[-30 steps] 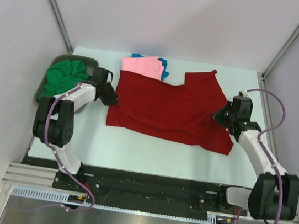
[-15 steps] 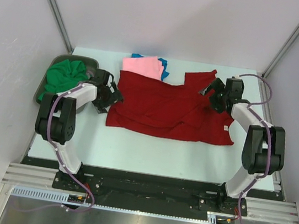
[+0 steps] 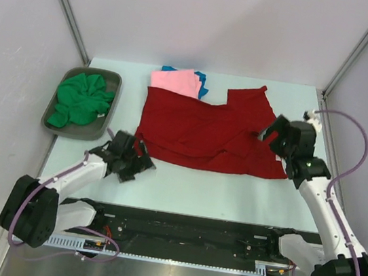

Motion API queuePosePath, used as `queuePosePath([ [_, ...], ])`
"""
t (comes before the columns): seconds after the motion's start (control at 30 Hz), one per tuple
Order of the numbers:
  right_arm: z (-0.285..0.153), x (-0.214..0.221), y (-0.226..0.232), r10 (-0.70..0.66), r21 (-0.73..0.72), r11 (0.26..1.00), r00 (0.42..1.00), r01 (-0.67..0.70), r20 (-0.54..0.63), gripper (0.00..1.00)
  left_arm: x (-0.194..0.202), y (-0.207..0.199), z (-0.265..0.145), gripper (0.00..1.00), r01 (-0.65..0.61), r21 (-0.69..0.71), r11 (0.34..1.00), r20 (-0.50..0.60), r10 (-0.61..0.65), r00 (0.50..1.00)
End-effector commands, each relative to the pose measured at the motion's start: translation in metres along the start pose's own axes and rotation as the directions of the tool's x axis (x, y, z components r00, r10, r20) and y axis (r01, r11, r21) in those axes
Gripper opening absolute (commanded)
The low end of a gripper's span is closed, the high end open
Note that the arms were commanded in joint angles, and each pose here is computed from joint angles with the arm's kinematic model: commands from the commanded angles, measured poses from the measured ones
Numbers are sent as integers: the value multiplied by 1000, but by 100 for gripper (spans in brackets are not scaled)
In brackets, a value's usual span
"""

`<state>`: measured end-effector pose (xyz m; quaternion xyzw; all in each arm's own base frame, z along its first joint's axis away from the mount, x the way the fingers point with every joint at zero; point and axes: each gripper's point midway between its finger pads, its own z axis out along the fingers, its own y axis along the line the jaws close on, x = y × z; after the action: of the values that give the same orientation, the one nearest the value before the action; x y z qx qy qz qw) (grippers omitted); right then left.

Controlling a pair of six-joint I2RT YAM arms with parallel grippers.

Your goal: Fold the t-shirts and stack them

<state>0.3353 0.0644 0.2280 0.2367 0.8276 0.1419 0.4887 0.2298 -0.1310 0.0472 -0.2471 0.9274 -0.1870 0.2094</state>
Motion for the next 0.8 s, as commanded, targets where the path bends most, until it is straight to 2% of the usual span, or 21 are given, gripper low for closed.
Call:
queuePosePath([
  [0.0, -14, 60, -46, 0, 118, 993, 993, 14, -120, 100, 23, 24, 7, 100, 178, -20, 984, 9, -178, 984],
  [0.13, -30, 76, -46, 6, 69, 998, 993, 3, -116, 100, 15, 34, 9, 100, 264, -17, 964, 101, -261, 960],
  [0.3, -43, 83, -43, -13, 48, 999, 993, 19, -116, 100, 5, 56, 9, 100, 364, -82, 928, 211, -341, 916],
  [0.47, -42, 87, -61, -16, 140, 990, 995, 30, -100, 100, 0, 61, 16, 100, 435, -114, 893, 247, -399, 883],
  [0.7, -44, 82, -55, -13, 104, 994, 997, 21, -81, 100, -24, 57, 25, 100, 474, -164, 865, 285, -418, 863],
  [0.77, -44, 82, -55, -19, 102, 994, 997, 27, -78, 100, -28, 60, 29, 97, 502, -182, 846, 294, -440, 848],
])
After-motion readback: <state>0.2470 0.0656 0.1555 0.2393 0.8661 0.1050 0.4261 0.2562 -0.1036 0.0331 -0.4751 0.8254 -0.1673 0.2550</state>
